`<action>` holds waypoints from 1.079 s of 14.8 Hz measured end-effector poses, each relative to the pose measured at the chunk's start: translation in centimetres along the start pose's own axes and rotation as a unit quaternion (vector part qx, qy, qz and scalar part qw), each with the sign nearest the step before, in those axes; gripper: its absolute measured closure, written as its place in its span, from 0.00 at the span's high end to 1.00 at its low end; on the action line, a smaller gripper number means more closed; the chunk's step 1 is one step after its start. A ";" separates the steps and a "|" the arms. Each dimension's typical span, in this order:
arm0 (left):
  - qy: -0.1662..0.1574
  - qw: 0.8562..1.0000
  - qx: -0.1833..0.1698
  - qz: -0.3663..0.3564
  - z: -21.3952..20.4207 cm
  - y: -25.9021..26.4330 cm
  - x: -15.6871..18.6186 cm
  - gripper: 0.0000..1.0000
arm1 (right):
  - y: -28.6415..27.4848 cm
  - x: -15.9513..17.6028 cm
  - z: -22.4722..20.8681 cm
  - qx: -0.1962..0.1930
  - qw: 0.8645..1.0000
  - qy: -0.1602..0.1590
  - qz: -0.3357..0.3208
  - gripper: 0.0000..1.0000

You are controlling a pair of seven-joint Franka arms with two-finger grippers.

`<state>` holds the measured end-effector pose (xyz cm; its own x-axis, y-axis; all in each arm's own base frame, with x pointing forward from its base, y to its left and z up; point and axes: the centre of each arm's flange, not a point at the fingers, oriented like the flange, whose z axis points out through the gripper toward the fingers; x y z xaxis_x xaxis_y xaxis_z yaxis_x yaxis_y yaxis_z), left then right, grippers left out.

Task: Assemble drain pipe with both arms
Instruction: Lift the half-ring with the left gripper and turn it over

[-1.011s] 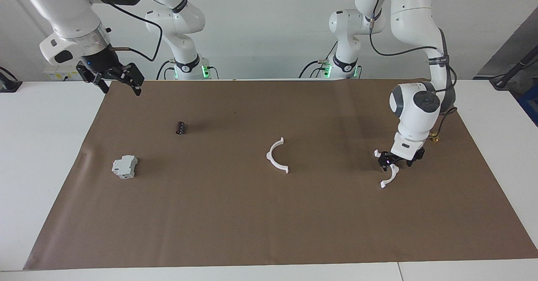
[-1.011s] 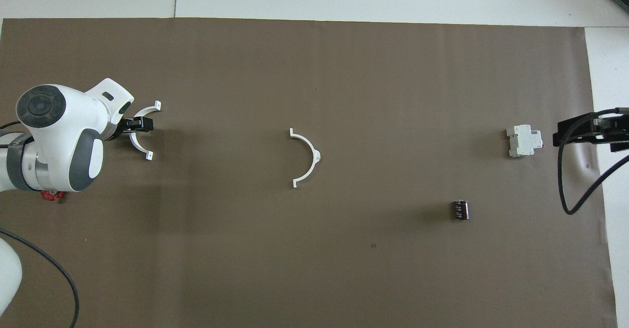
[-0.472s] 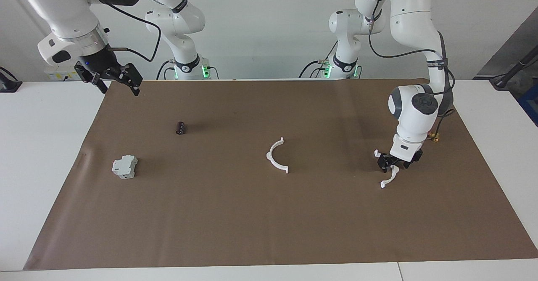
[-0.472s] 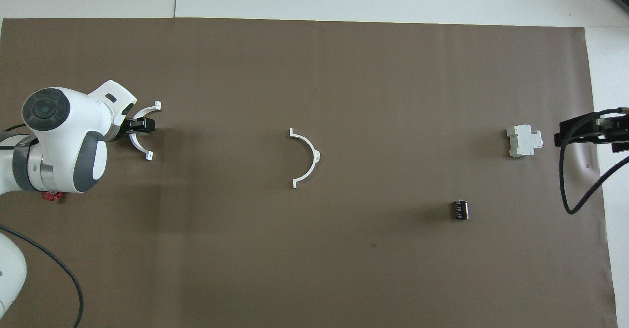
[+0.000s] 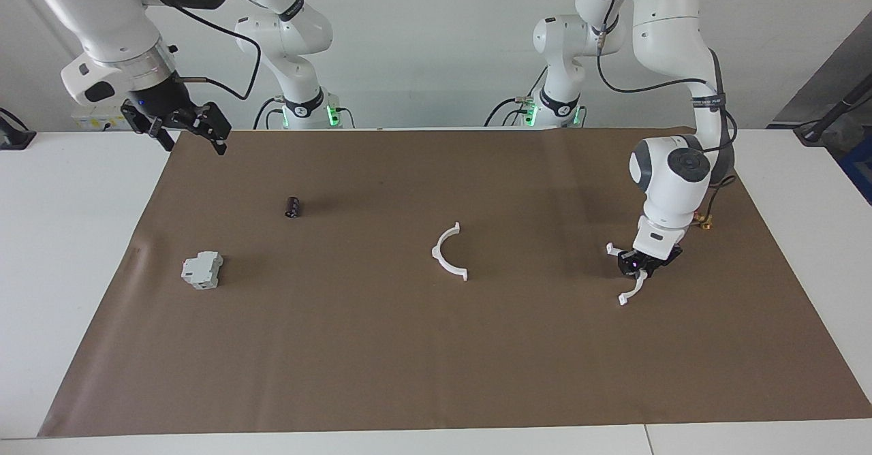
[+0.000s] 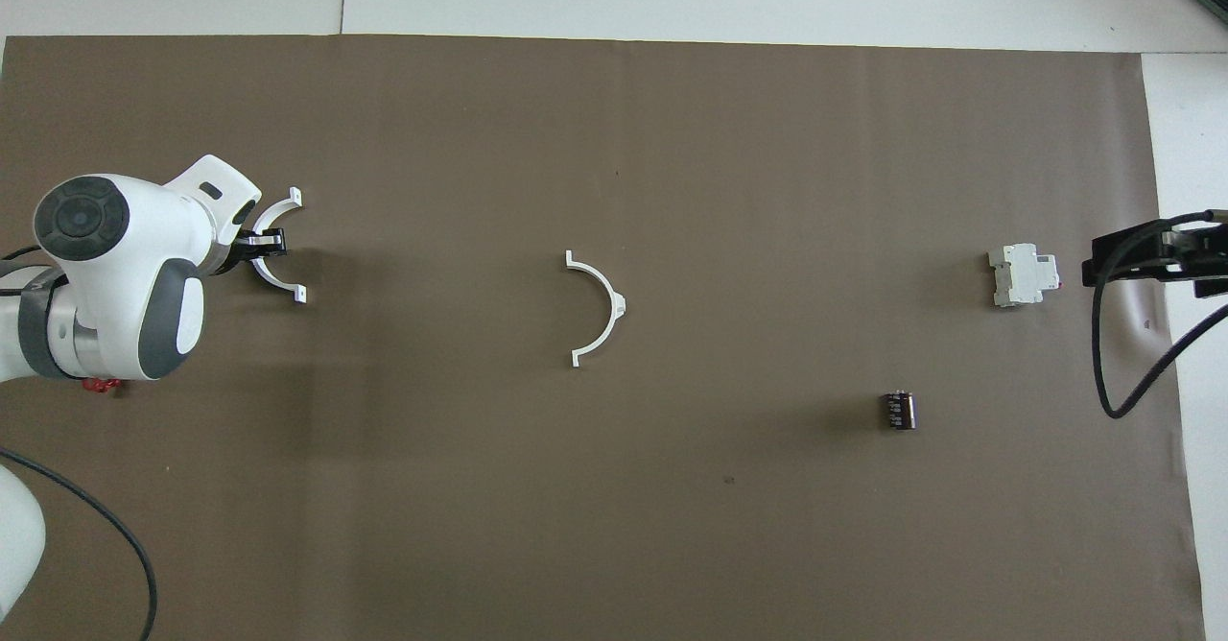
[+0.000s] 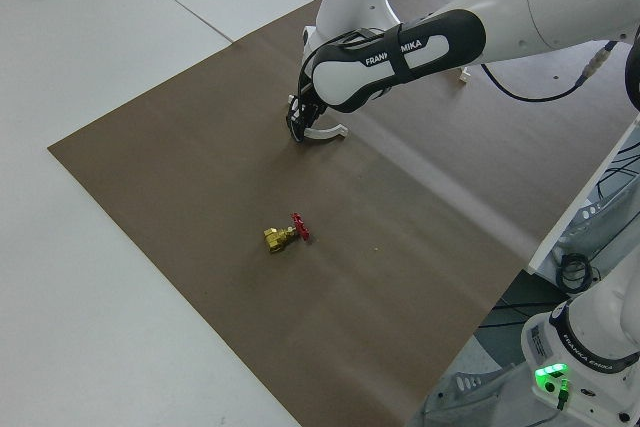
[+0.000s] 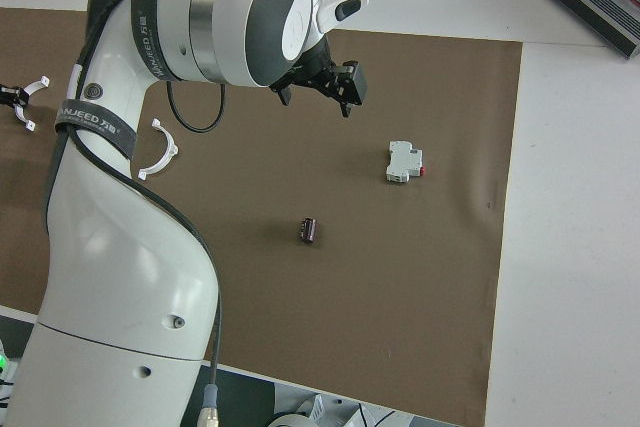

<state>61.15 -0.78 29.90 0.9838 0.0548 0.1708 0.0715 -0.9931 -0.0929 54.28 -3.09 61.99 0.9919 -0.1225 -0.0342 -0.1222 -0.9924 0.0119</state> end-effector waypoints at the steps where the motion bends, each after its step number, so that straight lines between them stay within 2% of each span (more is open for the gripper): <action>1: 0.000 1.000 0.000 0.000 0.0 0.0 0.0 0.25 | 0.0 0.0 0.0 0.000 1.000 0.000 0.000 1.00; 7: 0.002 1.000 -0.005 -0.019 -1.2 1.7 0.1 0.24 | 0.0 0.0 0.0 0.000 1.000 0.000 0.000 1.00; 11: -0.044 0.999 0.005 -0.023 -5.0 3.9 0.9 0.24 | 0.0 0.0 0.0 0.000 1.000 0.000 0.000 1.00; 16: -0.048 0.998 0.009 -0.029 -7.9 4.2 1.3 0.24 | 0.0 0.0 0.0 0.000 1.000 0.000 0.000 1.00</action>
<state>61.45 -5.71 37.44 0.9891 0.1226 0.0815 0.1306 -0.9861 -0.1024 54.28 -3.09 61.99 0.9919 -0.1225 -0.0343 -0.1221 -0.9924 0.0119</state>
